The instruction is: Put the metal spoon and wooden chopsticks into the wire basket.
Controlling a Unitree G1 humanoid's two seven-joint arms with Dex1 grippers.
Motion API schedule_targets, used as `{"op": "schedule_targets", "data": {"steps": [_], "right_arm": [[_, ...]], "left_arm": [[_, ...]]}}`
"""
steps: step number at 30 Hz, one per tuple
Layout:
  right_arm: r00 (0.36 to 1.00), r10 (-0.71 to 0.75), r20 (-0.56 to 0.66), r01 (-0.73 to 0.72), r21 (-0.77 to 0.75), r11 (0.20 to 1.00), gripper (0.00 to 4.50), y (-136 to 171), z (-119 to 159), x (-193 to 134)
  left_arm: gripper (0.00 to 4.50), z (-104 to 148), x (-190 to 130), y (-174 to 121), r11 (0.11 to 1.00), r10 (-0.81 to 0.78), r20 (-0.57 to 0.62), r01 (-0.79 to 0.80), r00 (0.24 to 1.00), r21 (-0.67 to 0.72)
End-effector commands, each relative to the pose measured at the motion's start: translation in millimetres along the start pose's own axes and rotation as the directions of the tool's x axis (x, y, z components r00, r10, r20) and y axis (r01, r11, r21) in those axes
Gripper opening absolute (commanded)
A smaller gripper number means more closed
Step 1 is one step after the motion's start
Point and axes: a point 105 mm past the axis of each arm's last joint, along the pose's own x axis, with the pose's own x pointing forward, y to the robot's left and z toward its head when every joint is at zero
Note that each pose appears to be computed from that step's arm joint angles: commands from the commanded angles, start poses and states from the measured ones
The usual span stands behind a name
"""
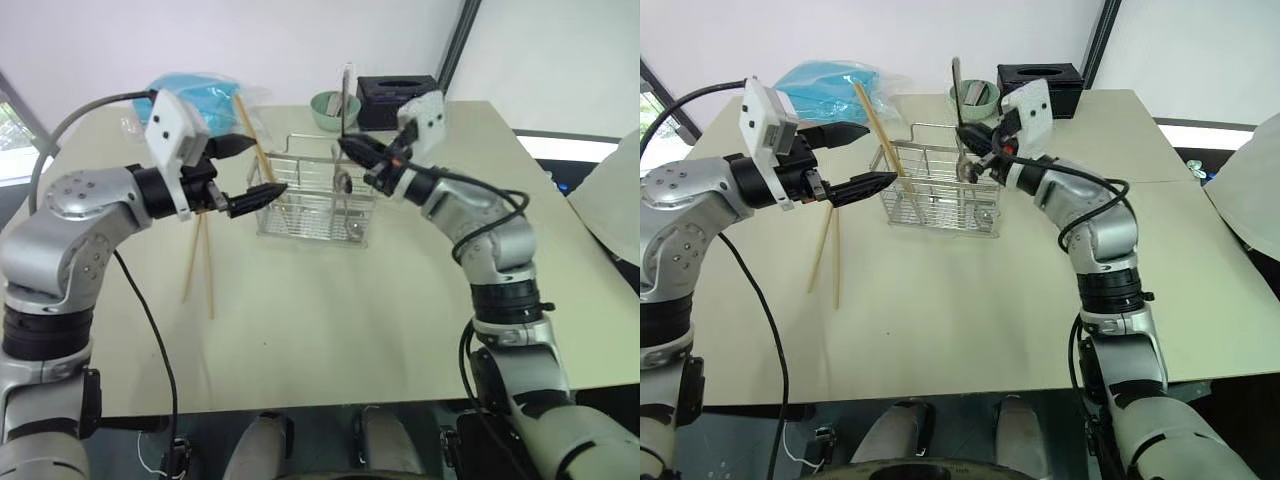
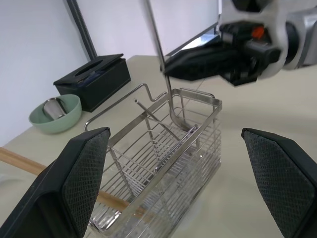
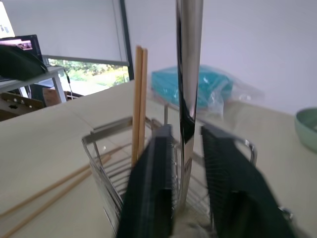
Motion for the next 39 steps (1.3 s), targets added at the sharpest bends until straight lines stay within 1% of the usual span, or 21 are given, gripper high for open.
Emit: {"op": "schedule_targets", "data": {"steps": [1,2,7,9,11,13,14,16,18,20,21,23,24,26,31,39], "right_arm": [[0.999,-0.038,0.039,0.040,-0.050,0.998,2.93,-5.8,15.7,-2.9],[0.998,-0.047,0.042,0.049,-0.048,0.998,3.34,-8.1,17.7,-4.2],[0.994,-0.042,0.100,0.049,-0.071,0.996,3.34,-16.2,44.3,-17.2],[0.985,0.047,0.168,-0.035,-0.079,0.996,3.34,-12.7,77.2,-34.2],[0.967,0.148,0.207,-0.132,-0.091,0.987,3.34,-4.3,100.9,-53.9],[0.952,0.238,0.193,-0.220,-0.108,0.969,3.34,6.1,109.4,-72.6],[0.946,0.278,0.167,-0.261,-0.116,0.958,3.34,11.4,108.2,-81.1],[0.935,0.343,0.095,-0.332,-0.115,0.936,3.34,21.7,95.6,-97.5],[0.928,0.373,0.027,-0.368,-0.098,0.924,3.34,29.0,78.5,-109.3],[0.923,0.384,-0.039,-0.385,-0.074,0.920,3.34,36.3,57.4,-120.2],[0.920,0.387,-0.062,-0.390,-0.054,0.919,3.34,40.3,48.2,-124.7],[0.919,0.384,-0.090,-0.388,-0.026,0.921,3.34,47.3,33.6,-129.7],[0.919,0.382,-0.097,-0.385,-0.017,0.923,3.34,50.6,28.0,-131.1],[0.923,0.371,-0.102,-0.373,-0.001,0.928,3.34,55.9,19.5,-131.6],[0.940,0.327,-0.099,-0.325,0.037,0.945,3.34,61.5,6.3,-131.4],[0.955,0.279,-0.103,-0.273,0.073,0.959,3.34,66.0,0.9,-133.7]], "left_arm": [[4.50,14.8,-11.1,2.6,0.999,0.037,0.035,-0.039,0.999,0.031],[4.50,14.4,-12.6,3.2,0.999,0.045,0.033,-0.046,0.998,0.028],[4.50,13.7,-20.6,12.9,0.993,0.121,0.042,-0.121,0.992,-0.010],[4.50,15.4,-29.5,27.5,0.975,0.216,0.057,-0.212,0.975,-0.059],[4.50,16.6,-38.4,41.0,0.947,0.312,0.064,-0.305,0.948,-0.098],[4.50,15.6,-46.6,55.1,0.902,0.418,0.064,-0.406,0.906,-0.146],[4.50,13.7,-50.1,62.0,0.871,0.470,0.064,-0.451,0.880,-0.195],[4.50,3.9,-57.0,76.2,0.770,0.576,0.046,-0.523,0.816,-0.364],[4.50,-8.2,-60.8,82.8,0.689,0.637,-0.002,-0.572,0.770,-0.445],[4.50,-31.7,-65.4,88.6,0.595,0.695,-0.131,-0.668,0.707,-0.447],[4.50,-47.3,-68.7,90.9,0.545,0.713,-0.219,-0.723,0.666,-0.425],[4.50,-75.2,-74.5,90.7,0.468,0.711,-0.373,-0.798,0.595,-0.380],[4.50,-85.9,-76.0,89.0,0.445,0.699,-0.429,-0.818,0.572,-0.366],[4.50,-98.3,-74.7,85.4,0.435,0.673,-0.486,-0.830,0.557,-0.348],[4.50,-122.0,-68.3,75.9,0.453,0.601,-0.592,-0.839,0.537,-0.301],[4.50,-149.3,-59.3,66.3,0.474,0.517,-0.666,-0.828,0.538,-0.300]]}}
